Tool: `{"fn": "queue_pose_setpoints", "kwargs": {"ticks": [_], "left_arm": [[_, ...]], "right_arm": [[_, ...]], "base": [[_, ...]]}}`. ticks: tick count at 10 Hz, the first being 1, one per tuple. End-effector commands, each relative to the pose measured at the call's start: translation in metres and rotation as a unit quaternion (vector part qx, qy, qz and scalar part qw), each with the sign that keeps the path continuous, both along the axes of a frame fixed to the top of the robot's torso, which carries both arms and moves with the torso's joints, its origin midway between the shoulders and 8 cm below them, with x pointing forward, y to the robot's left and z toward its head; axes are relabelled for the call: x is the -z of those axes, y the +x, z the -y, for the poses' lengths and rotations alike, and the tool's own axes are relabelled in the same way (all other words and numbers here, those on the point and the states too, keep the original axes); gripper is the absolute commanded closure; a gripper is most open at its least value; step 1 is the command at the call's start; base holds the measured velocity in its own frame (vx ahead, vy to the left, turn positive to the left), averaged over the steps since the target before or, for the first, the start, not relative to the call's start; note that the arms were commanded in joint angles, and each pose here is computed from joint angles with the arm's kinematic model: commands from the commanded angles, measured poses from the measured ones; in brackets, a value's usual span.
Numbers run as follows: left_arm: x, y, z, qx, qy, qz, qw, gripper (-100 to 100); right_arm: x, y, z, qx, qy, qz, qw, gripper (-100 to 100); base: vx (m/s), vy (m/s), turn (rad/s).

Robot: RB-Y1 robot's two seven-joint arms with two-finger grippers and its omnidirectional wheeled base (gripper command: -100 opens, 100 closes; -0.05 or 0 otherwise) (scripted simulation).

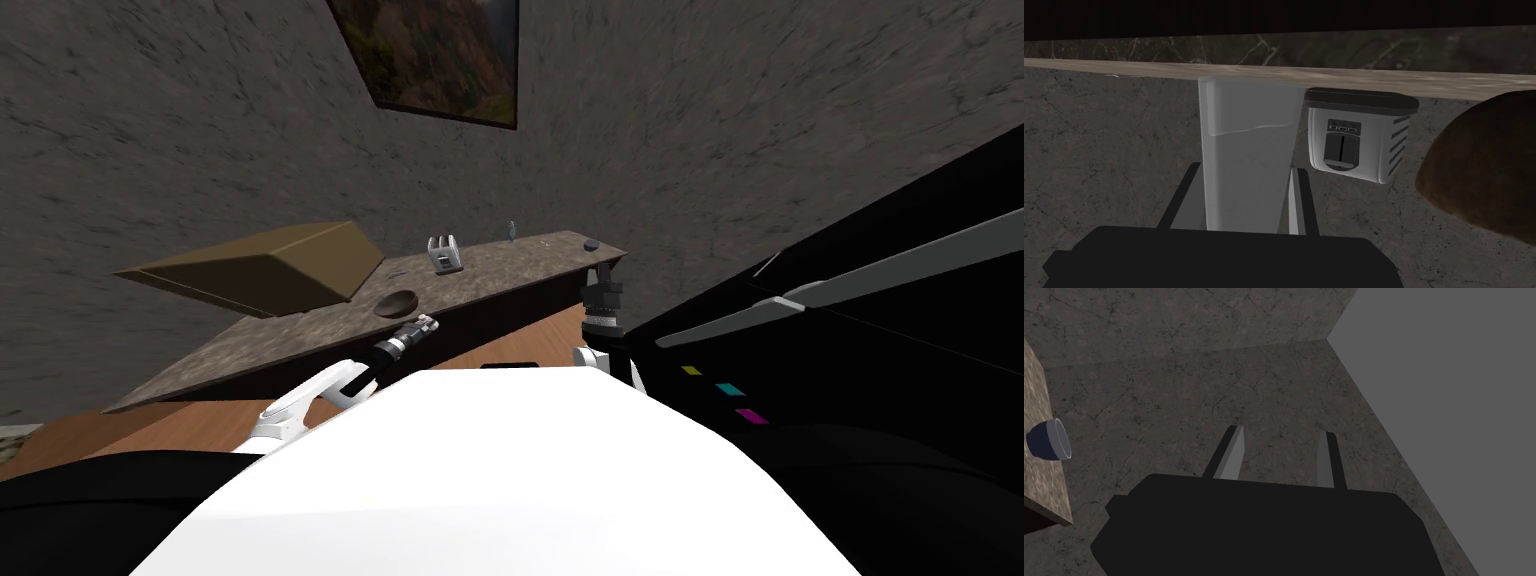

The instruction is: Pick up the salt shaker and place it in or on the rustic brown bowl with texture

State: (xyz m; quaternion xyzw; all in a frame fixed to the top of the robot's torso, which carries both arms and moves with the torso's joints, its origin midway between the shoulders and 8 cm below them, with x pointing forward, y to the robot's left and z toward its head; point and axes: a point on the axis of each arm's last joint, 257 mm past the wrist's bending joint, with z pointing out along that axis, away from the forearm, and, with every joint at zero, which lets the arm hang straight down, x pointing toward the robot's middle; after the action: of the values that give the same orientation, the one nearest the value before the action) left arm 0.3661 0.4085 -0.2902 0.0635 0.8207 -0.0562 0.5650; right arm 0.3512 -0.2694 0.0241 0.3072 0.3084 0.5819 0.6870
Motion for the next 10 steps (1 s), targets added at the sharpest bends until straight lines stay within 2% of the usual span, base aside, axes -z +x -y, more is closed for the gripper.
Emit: {"fn": "queue_pose_setpoints", "kwargs": {"ticks": [1, 7, 10], "left_arm": [[-0.009, 0.004, 0.001, 0.013, 0.011, 0.004, 0.9998, 100], [-0.052, 0.025, 0.009, 0.062, 0.044, 0.028, 0.9967, 100], [-0.091, 0.04, 0.032, 0.106, 0.054, 0.058, 0.9912, 100]], "right_arm": [[0.0, 0.0, 0.0, 0.0, 0.0, 0.0, 1.0, 0], [0.0, 0.0, 0.0, 0.0, 0.0, 0.0, 1.0, 0], [0.0, 0.0, 0.0, 0.0, 0.0, 0.0, 1.0, 0]], "base": [[-0.164, 0.01, 0.179], [-0.08, 0.049, 0.128], [0.025, 0.156, 0.104]]}}
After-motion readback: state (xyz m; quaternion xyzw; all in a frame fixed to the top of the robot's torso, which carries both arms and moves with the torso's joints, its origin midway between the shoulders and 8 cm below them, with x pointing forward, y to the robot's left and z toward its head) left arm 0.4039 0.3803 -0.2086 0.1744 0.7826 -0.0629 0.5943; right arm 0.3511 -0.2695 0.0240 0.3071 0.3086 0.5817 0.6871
